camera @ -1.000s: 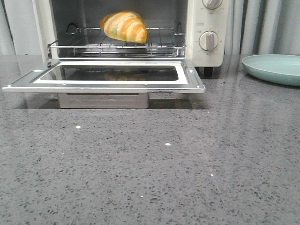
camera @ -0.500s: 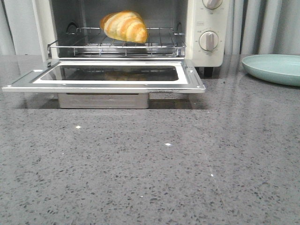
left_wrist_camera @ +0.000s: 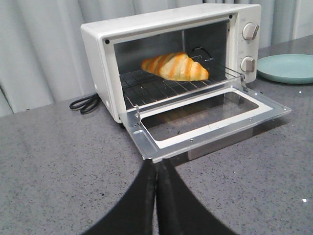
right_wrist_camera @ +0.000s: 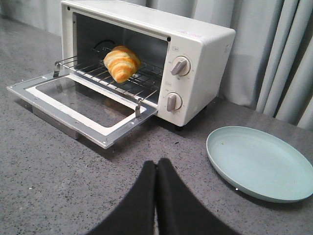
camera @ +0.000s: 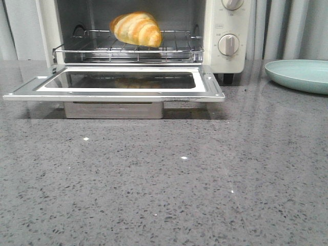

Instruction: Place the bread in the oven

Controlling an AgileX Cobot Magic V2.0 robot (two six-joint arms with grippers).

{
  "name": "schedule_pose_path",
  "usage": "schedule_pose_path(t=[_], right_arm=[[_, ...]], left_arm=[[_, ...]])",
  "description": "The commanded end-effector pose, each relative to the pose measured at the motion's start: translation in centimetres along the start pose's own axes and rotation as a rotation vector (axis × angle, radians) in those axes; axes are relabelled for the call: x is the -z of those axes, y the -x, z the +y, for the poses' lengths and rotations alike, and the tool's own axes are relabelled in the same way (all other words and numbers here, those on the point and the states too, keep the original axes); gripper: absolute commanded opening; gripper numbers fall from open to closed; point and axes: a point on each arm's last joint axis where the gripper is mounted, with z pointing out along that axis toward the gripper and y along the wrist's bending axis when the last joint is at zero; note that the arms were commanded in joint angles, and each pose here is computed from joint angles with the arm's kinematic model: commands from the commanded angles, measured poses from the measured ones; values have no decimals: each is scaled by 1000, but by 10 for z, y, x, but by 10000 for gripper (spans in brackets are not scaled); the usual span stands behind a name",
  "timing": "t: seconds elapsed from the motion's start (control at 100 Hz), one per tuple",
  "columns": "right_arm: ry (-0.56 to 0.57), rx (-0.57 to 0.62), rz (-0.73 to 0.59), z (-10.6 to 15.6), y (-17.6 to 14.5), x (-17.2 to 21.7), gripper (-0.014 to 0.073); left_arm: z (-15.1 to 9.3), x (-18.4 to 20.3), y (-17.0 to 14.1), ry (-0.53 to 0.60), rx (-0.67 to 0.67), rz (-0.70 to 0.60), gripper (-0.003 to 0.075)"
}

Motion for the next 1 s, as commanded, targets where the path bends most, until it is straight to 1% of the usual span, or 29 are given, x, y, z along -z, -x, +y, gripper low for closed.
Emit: schedule_pose_path(t=[0.0, 0.1, 0.16, 0.22, 0.25, 0.29, 0.37, 0.45, 0.5, 0.56, 0.64, 0.72, 0.73, 0.74, 0.81, 0.91, 0.99], right_arm=[[-9, 22, -71, -2, 11, 0, -57], [-9, 22, -71, -2, 11, 0, -57], [-9, 22, -71, -2, 11, 0, -57], [-9, 22, -71, -2, 11, 0, -57], [-9, 22, -71, -2, 11, 0, -57], [-9, 22, -71, -2, 11, 0, -57], [-9, 22, -71, -2, 11, 0, -57], [-9, 22, -71, -2, 11, 0, -57], [-9, 22, -71, -2, 11, 0, -57], [-9, 22, -71, -2, 11, 0, -57], [-9, 22, -71, -2, 11, 0, -57], [-9, 22, -71, -2, 11, 0, -57], [-9, 22, -71, -2, 11, 0, -57], [-9, 22, -71, -2, 11, 0, -57], [-9, 22, -71, -2, 11, 0, -57], [-9, 22, -71, -2, 11, 0, -57], [-9, 22, -71, -2, 11, 0, -57]], left_arm=[[-1, 1, 10, -15, 20, -77, -21], [-1, 0, 7, -6, 11, -74, -22], [2, 2, 8, 26, -69, -94, -21], [0, 0, 5, 16, -155, -86, -21], [-3, -2, 2, -15, -137, -79, -21], [-9, -5, -3, -66, -70, -57, -22], [-10, -8, -8, -32, -101, -37, -21], [-16, -11, -12, -49, -12, -26, -21], [-18, -12, -12, -41, 28, -38, -21], [-19, -14, -12, -16, 76, -58, -21], [-17, -20, -16, 59, 76, -95, -21], [-14, -27, -21, 142, -10, -158, -21], [-14, -29, -25, 144, -9, -145, -21], [-13, -30, -24, 160, -29, -173, -21], [-11, -38, -35, 205, -42, -223, -21], [-10, -48, -55, 237, -39, -264, -22], [-10, -54, -73, 240, -12, -238, -22]])
